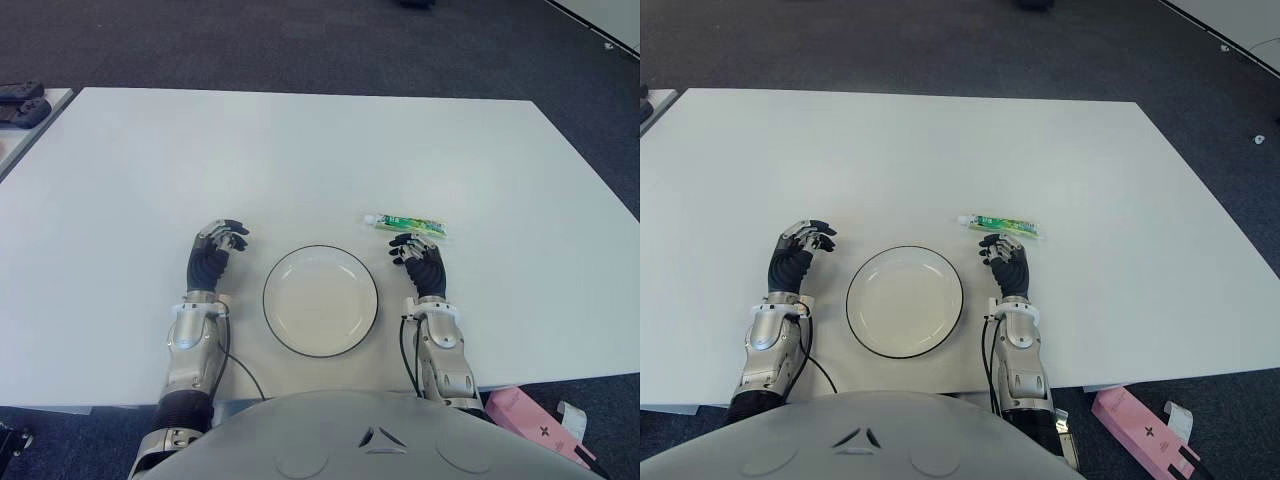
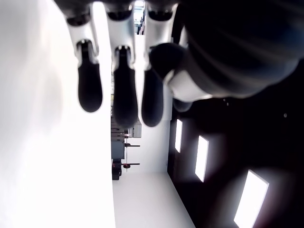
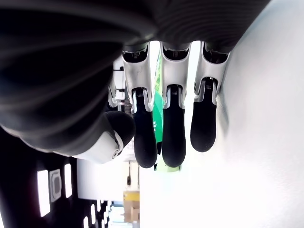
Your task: Put the toothpaste on the table into the plate.
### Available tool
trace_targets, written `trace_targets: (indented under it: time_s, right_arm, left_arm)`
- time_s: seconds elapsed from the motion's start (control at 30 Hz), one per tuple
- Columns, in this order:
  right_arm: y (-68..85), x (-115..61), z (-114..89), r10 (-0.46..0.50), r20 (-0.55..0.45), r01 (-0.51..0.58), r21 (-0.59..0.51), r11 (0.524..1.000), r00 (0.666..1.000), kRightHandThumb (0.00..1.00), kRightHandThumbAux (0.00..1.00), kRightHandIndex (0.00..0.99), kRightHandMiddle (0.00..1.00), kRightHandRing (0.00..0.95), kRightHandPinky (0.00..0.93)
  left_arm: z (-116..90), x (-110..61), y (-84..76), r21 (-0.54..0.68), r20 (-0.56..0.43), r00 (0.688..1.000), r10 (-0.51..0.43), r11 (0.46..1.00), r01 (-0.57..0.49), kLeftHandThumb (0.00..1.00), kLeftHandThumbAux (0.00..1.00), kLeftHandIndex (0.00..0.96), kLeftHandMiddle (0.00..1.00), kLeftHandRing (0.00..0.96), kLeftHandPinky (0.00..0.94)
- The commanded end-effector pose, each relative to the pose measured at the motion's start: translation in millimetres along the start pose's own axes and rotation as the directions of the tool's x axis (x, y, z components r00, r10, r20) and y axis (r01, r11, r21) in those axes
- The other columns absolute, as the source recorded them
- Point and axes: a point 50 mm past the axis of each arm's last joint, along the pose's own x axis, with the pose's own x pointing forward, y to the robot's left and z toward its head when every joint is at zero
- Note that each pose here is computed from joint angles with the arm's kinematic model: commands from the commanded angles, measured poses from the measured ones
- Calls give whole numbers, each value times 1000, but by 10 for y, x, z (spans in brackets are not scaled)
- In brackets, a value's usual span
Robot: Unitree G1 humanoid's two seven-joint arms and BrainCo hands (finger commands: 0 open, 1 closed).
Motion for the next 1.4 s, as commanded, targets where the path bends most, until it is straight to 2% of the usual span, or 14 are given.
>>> trace_targets:
  time_s: [0.03, 0.27, 0.43, 0.57, 0.87, 0.9, 1.07, 1.2, 1.4]
  right_arm:
    - [-20, -87, -212, -11, -124, 11, -1, 1000, 992, 710, 731, 426, 487, 494, 482]
    - [-43, -75, -160, -21, -78, 16, -57, 998, 997, 710, 731, 425, 482, 488, 474]
    - [-66, -2, 122, 6, 115, 21, -231, 973, 993, 709, 729, 423, 463, 470, 459]
    - [-70, -28, 297, 62, 226, 30, -383, 923, 972, 707, 727, 419, 431, 437, 412]
    - [-197, -12, 393, 175, 257, -10, -538, 843, 950, 696, 723, 406, 335, 335, 290]
    - [-211, -2, 400, 180, 258, -11, -545, 838, 949, 643, 686, 322, 311, 310, 263]
    - [-292, 109, 474, 221, 261, -21, -602, 798, 940, 559, 585, 158, 201, 212, 175]
    - [-312, 196, 559, 251, 273, -15, -649, 761, 929, 552, 515, 89, 120, 126, 111]
    - [-344, 289, 651, 285, 288, -1, -701, 713, 914, 558, 457, 41, 56, 66, 95]
  left_arm:
    - [-307, -246, -9, -26, -179, 984, 20, 999, -26, 837, 676, 424, 476, 552, 518]
    - [-311, -253, -19, -24, -183, 983, 24, 999, -29, 836, 677, 419, 480, 554, 524]
    - [-318, -260, -20, -22, -181, 983, 25, 999, -29, 836, 676, 421, 479, 555, 524]
    - [-321, -265, -22, -22, -174, 984, 27, 999, -31, 837, 675, 424, 477, 554, 522]
    - [-326, -271, -2, 1, -164, 984, 71, 997, -72, 837, 676, 422, 479, 565, 545]
    - [-326, -272, -1, 2, -164, 984, 75, 997, -76, 837, 676, 421, 479, 567, 545]
    - [-323, -280, 3, 6, -163, 981, 108, 994, -109, 836, 677, 417, 482, 570, 546]
    - [-327, -286, -5, 10, -169, 977, 130, 991, -130, 836, 677, 415, 483, 572, 546]
    - [-332, -288, -13, 8, -179, 973, 146, 989, -147, 836, 678, 415, 482, 573, 546]
